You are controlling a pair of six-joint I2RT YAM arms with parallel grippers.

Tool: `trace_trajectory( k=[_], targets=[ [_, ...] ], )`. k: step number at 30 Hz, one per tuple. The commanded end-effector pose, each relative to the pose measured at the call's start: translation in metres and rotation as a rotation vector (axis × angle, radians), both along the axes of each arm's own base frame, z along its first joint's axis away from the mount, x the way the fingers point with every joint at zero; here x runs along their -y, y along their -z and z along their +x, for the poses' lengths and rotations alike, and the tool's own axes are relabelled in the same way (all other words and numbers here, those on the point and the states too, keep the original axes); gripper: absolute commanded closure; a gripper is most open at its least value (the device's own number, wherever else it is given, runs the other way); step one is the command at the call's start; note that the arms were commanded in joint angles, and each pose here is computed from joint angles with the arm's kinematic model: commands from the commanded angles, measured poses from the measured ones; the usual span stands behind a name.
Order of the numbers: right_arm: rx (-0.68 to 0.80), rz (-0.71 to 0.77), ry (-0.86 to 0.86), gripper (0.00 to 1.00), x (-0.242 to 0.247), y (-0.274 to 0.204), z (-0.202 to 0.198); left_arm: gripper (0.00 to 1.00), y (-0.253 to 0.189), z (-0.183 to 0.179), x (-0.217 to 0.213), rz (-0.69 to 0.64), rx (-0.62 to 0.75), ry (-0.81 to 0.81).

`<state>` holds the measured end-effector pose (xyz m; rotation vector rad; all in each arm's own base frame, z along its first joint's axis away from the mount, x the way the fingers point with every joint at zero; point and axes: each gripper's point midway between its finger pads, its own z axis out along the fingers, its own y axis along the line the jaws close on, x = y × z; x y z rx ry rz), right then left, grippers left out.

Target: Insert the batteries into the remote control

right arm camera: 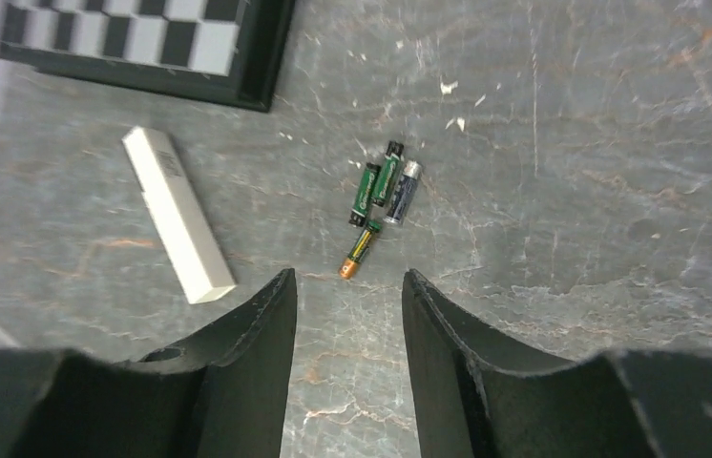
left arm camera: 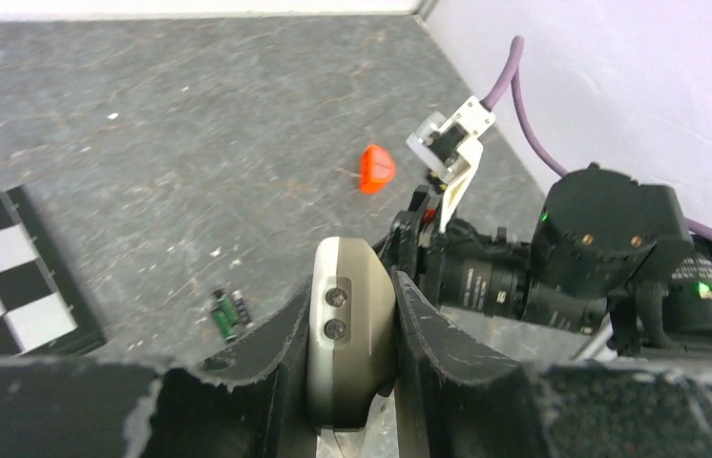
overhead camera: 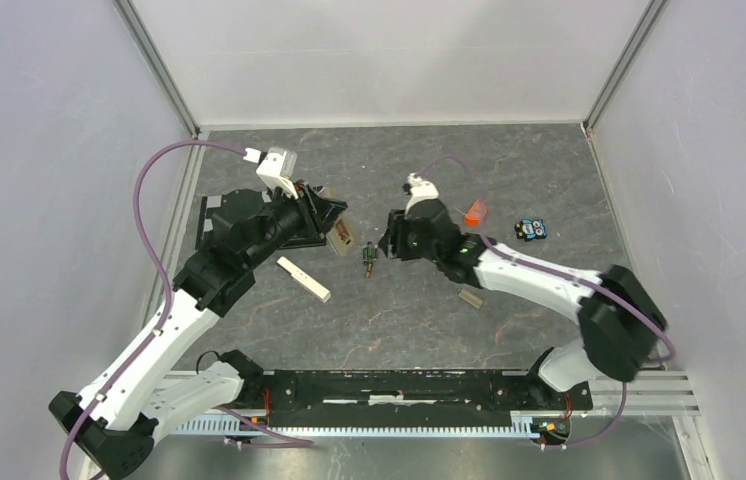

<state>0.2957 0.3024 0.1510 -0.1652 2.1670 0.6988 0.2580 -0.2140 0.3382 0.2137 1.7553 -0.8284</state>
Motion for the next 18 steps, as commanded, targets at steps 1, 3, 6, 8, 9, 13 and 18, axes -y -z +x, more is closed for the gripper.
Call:
trace_trajectory(
  k=[1, 3, 6, 8, 9, 13, 18],
  targets=[
    [0.009, -0.105, 0.084, 0.50, -0.022, 0.015, 0.019, 0.98, 0.021, 0.013, -0.026, 0.047, -0.046, -0.166],
    [-0.005, -0.150, 0.092, 0.51, -0.034, 0.028, 0.025, 0.98, 0.029, 0.015, -0.034, 0.070, -0.055, -0.204],
    [-0.015, -0.211, 0.126, 0.54, -0.042, 0.045, 0.032, 0.98, 0.036, 0.016, -0.049, 0.089, -0.063, -0.283],
    [-0.016, -0.256, 0.166, 0.57, -0.041, 0.054, 0.038, 0.98, 0.041, 0.016, -0.058, 0.091, -0.067, -0.324],
    [-0.016, -0.278, 0.185, 0.58, -0.039, 0.058, 0.042, 0.98, 0.042, 0.015, -0.060, 0.093, -0.068, -0.332],
    [-0.019, -0.345, 0.201, 0.67, -0.039, 0.070, 0.051, 0.98, 0.045, 0.012, -0.064, 0.097, -0.069, -0.341],
    [-0.056, -0.384, 0.189, 0.74, -0.045, 0.091, 0.053, 0.98, 0.051, 0.012, -0.064, 0.118, -0.077, -0.334]
  ],
)
